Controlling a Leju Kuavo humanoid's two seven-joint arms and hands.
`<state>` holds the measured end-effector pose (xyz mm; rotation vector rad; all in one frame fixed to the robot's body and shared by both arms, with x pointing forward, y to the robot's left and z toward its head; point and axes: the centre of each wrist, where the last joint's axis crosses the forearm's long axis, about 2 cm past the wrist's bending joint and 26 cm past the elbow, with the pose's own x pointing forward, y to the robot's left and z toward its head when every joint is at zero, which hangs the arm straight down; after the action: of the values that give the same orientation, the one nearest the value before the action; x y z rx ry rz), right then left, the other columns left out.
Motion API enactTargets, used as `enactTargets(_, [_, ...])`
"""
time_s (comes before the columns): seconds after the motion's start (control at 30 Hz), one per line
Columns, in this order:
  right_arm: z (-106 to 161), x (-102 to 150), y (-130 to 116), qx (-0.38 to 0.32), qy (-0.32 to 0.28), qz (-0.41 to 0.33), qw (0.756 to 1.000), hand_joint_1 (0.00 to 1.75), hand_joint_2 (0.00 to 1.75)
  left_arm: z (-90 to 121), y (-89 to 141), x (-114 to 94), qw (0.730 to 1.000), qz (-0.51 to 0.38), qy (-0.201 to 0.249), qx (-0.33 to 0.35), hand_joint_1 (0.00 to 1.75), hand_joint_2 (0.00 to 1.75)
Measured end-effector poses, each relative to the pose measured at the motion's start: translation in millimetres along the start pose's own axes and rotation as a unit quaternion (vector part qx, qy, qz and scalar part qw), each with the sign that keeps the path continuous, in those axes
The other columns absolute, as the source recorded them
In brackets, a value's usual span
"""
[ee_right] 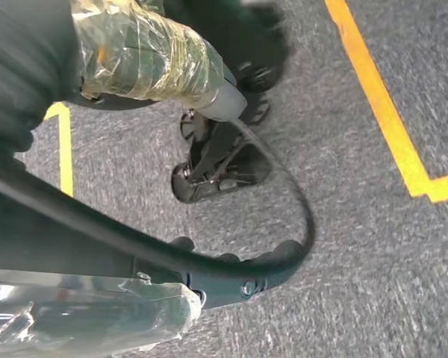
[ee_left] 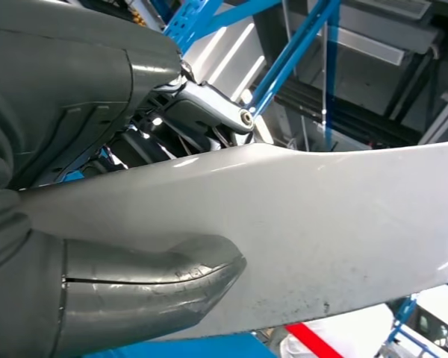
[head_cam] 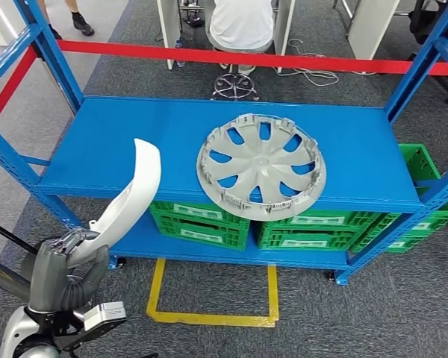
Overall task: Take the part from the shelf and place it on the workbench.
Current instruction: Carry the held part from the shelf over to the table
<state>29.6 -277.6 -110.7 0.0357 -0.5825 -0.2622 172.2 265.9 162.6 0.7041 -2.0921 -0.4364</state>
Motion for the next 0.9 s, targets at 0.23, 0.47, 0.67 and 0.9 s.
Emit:
enactTargets(0.23, [-0.6,0.8,1.4,0.0,0.0,-0.003,1.0,0.0,1.75,-0.6,0.1,-0.1,1.0,0.0,-0.001,0.001,1.75,1.75])
enactTargets(0.47, [-0.4,-0.3,2.6,0.002,0.009,-0.003,1.0,0.0,1.75,-1.2,-0.9,-2.2,1.0,0.009,-0.001,0.001,1.75,1.75])
enactTargets(0.67, [0.1,-1.3,1.2,0.009,0.013,-0.009,1.0,0.0,1.75,-7.4,-2.1,-3.9,1.0,0.021,-0.01,0.008,1.75,1.75])
enactTargets(0.9, [4.8,-5.3,-24.7,0.027,0.022,-0.008,0.999,0.0,1.75,-14.1,-11.1,-2.0,0.999,0.031,-0.014,0.007,1.75,1.75])
